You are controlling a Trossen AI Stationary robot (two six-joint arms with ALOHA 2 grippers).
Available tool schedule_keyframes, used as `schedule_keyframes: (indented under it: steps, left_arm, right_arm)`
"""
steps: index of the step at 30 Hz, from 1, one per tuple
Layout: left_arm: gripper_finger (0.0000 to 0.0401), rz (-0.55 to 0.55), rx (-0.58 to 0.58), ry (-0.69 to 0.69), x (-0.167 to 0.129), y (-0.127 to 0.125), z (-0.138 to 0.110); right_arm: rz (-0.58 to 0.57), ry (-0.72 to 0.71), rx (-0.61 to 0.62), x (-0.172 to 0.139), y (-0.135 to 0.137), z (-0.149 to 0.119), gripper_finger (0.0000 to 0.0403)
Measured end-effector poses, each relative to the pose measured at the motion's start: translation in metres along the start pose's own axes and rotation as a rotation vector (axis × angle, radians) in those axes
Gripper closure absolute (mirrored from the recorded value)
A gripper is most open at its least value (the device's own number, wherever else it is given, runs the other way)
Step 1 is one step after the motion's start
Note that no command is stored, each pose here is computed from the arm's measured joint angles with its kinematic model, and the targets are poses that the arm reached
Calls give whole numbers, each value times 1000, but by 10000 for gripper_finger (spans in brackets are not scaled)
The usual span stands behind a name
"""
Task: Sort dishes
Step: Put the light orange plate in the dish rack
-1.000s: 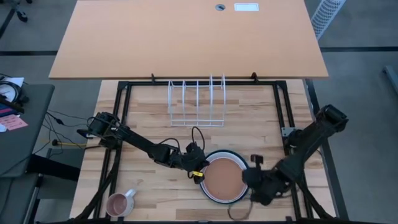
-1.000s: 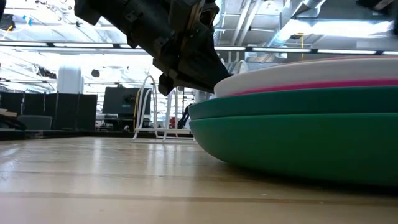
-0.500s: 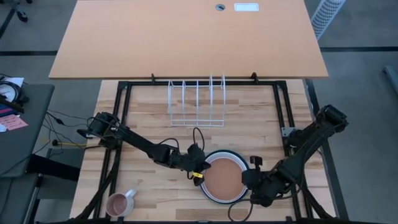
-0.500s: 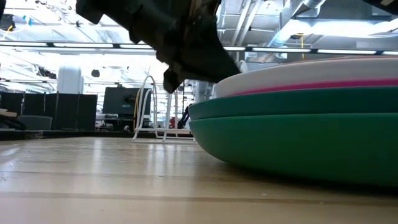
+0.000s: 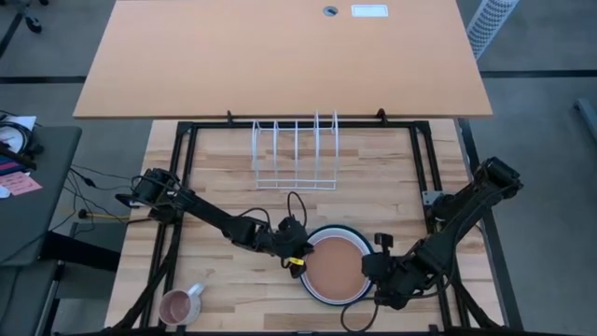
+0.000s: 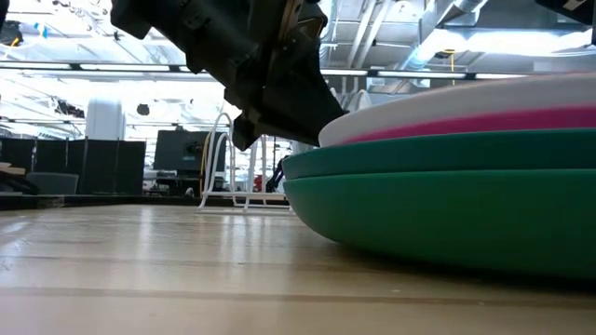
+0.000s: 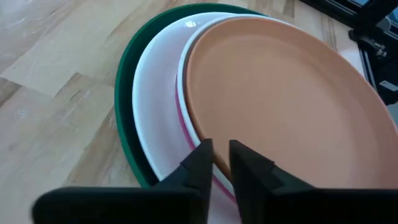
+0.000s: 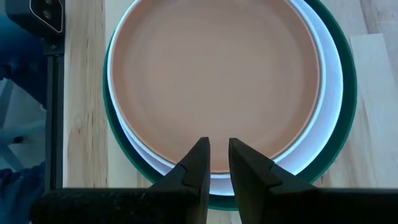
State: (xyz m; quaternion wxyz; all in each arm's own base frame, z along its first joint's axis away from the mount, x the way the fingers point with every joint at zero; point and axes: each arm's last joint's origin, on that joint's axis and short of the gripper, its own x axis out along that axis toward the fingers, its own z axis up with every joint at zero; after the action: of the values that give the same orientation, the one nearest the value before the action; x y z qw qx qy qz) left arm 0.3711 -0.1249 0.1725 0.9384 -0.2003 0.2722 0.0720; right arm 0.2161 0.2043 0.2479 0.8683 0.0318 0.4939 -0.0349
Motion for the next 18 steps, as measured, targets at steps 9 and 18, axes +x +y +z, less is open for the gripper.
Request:
schedule_keyframes:
  steps: [9, 18]
  left_arm:
    - [247, 2, -1, 5, 0, 0, -1]
    - [247, 17, 0, 24, 0, 2, -3]
  right_arm:
    - [0, 1, 1, 0, 0, 0, 338]
    - [0, 1, 1, 0, 0, 0, 338]
